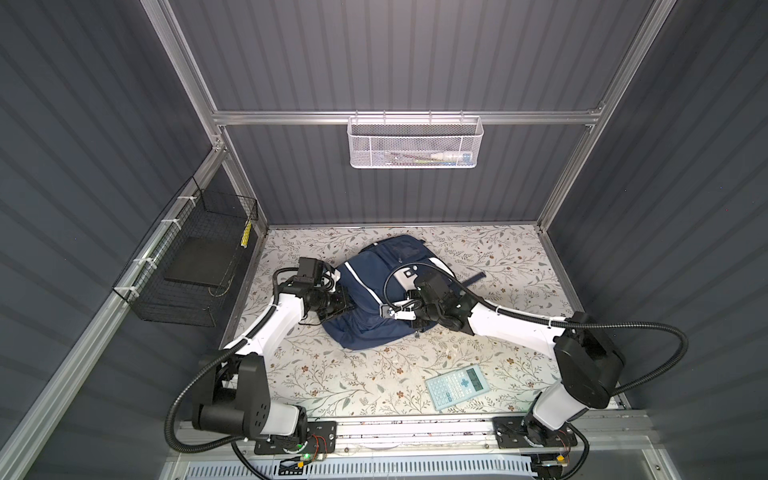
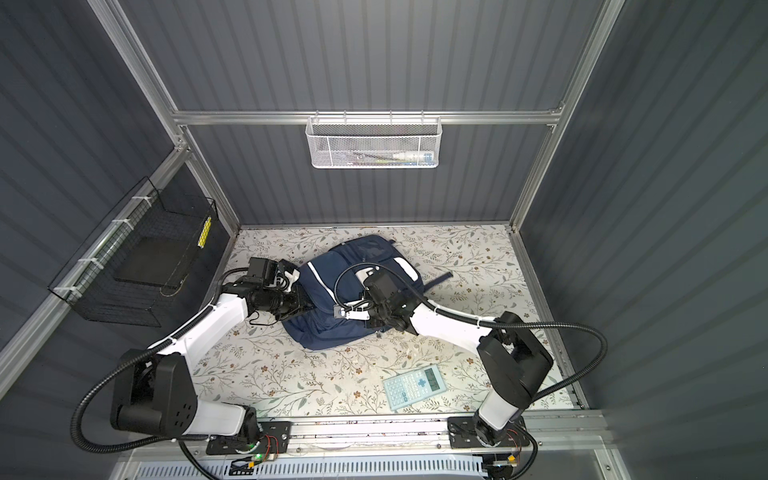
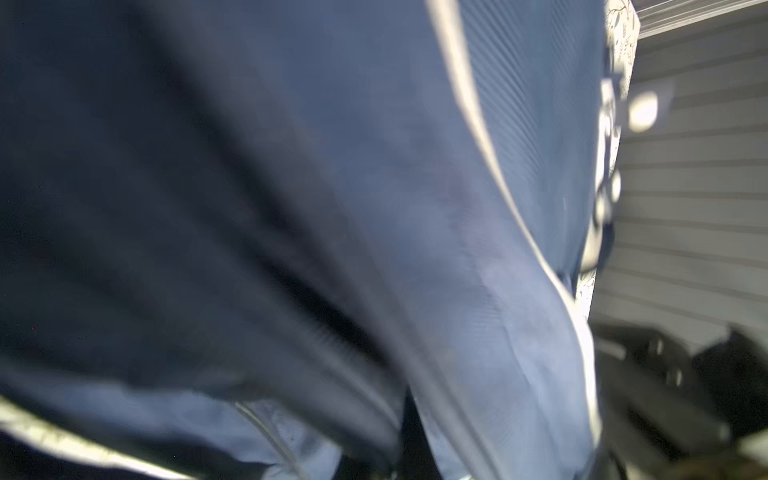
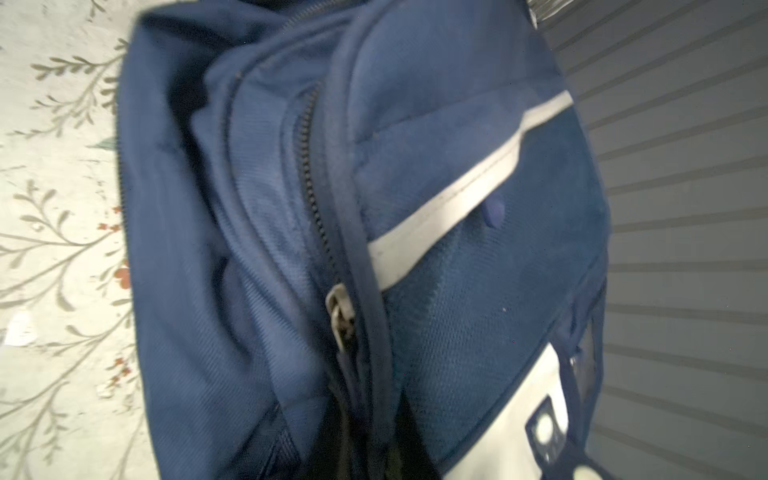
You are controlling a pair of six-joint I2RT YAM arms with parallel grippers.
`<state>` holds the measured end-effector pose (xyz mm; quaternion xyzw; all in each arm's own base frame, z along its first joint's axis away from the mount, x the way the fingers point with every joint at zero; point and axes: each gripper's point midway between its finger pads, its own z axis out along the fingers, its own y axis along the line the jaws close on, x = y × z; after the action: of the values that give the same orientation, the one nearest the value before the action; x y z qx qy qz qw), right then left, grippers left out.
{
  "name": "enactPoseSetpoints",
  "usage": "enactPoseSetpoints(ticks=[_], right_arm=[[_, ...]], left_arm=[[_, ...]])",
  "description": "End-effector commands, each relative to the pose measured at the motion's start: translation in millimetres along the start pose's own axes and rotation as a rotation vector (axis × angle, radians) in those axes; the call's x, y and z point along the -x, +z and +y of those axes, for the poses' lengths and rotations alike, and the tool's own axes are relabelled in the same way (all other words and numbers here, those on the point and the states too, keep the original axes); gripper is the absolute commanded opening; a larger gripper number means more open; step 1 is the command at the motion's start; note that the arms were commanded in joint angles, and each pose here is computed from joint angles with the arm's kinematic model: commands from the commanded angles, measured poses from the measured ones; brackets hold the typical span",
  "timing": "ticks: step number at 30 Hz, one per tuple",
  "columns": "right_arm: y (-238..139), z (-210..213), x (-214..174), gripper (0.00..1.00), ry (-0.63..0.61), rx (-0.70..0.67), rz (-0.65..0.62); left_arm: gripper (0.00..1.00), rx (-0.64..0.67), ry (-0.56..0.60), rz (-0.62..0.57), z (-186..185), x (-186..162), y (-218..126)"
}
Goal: Pack the student bag
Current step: 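Pull the zipper farther with the right gripper while the left gripper steadies the bag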
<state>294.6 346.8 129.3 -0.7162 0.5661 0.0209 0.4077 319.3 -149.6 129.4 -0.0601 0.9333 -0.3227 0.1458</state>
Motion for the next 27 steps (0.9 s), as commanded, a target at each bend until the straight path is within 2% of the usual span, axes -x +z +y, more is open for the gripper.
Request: enactPoseSetpoints(ticks=[1,3,5,9,11,17,21,25,27], right_arm=[[-8,15,18,0.31,0.093,0.07,-0.051],[-6,9,9,0.4,0.097,0.057,-0.029],[-12,7,6,0.44,0.116,0.074,-0.015],[-33,11,11,0.54,0.166,0.107,-0.078],[-38,7,11,0.57,0.173,0.08,-0.115],[-42,-17,9,0.61,0.204,0.021,-0.147],[-17,-4,-14,0.57,0.117,0.087,-0.017],[-1,-9,-25,0.55,0.066,0.016,0.003],[8,-20,-28,0.45,0.071,-0.023,0.033]], left_arm=[[0.03,0.003,0.087,-0.141,-13,46,-9],[0.04,0.002,0.087,-0.15,-14,49,-10],[0.08,0.004,0.09,-0.156,-14,51,-10],[0.13,0.003,0.082,-0.15,-12,52,-6],[0.19,-0.008,0.079,-0.143,-13,51,-3],[0.21,-0.006,0.071,-0.14,-11,48,-3],[0.23,-0.01,0.064,-0.143,-10,46,-4],[0.23,-0.013,0.062,-0.14,-11,44,-5],[0.23,-0.014,0.06,-0.143,-11,43,-6]])
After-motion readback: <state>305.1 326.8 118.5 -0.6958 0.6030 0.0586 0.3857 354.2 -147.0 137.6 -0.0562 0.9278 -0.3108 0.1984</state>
